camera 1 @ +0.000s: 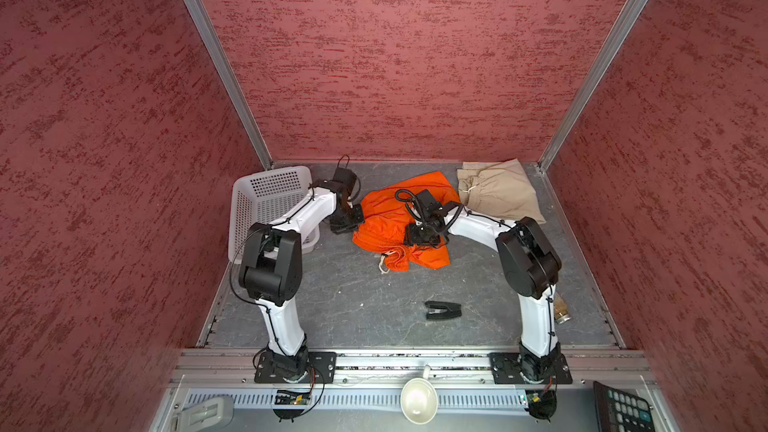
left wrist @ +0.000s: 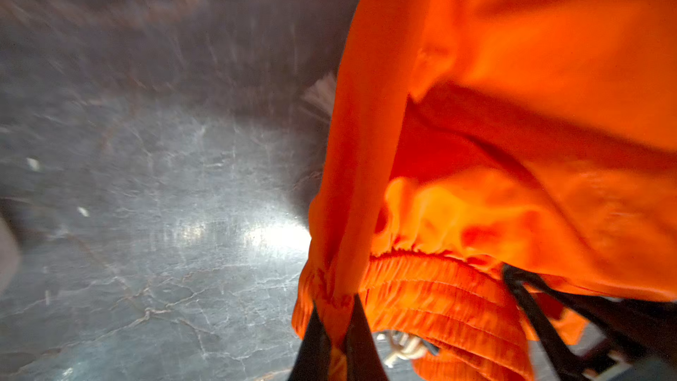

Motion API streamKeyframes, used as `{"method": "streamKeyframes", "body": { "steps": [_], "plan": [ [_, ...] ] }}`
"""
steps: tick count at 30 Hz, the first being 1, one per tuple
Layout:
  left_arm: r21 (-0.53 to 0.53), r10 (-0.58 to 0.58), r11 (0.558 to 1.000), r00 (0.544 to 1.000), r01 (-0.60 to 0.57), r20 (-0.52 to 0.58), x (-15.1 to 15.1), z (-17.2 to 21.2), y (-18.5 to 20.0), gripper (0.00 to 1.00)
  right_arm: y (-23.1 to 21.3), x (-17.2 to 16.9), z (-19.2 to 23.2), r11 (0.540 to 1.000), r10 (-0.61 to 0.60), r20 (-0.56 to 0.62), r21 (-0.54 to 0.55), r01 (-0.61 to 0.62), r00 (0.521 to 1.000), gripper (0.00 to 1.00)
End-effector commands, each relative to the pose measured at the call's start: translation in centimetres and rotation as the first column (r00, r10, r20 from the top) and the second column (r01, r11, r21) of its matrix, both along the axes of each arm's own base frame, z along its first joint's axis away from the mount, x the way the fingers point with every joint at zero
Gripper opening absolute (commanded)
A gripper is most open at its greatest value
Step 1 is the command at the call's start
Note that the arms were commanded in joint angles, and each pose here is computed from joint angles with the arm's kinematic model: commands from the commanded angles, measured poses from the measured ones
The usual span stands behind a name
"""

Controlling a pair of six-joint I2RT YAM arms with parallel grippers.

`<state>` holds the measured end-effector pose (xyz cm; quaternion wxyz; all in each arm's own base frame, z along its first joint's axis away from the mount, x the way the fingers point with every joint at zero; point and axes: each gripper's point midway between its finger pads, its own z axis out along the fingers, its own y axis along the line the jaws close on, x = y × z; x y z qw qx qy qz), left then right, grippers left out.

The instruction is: Fold and stack the shorts

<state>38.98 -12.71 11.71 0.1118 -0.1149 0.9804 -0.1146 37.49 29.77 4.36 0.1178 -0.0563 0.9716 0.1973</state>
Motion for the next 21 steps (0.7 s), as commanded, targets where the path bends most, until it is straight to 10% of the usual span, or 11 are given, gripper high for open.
{"method": "streamKeyframes", "body": {
  "steps": [1, 11, 21],
  "plan": [
    [0.061, -0.026, 0.998, 0.975, 0.013, 0.222, 2.1, 9.4, 1.2, 0.00, 3.7, 3.7, 7.6, 0.982, 0.021, 0.188, 0.182, -0.055, 0.982, 0.61],
    [0.257, -0.275, 0.955, 0.755, 0.145, 0.595, 3.7, 27.1, -1.5, 0.00, 1.0, 7.2, 21.8, 0.884, -0.173, 0.416, 0.465, -0.045, 0.893, 0.62],
    [0.131, -0.657, 0.748, 0.696, 0.651, 0.291, -2.6, 12.6, -18.0, 0.14, -11.8, 2.3, 15.3, 0.788, -0.459, 0.164, 0.529, 0.315, 0.873, 0.62]
  ]
}}
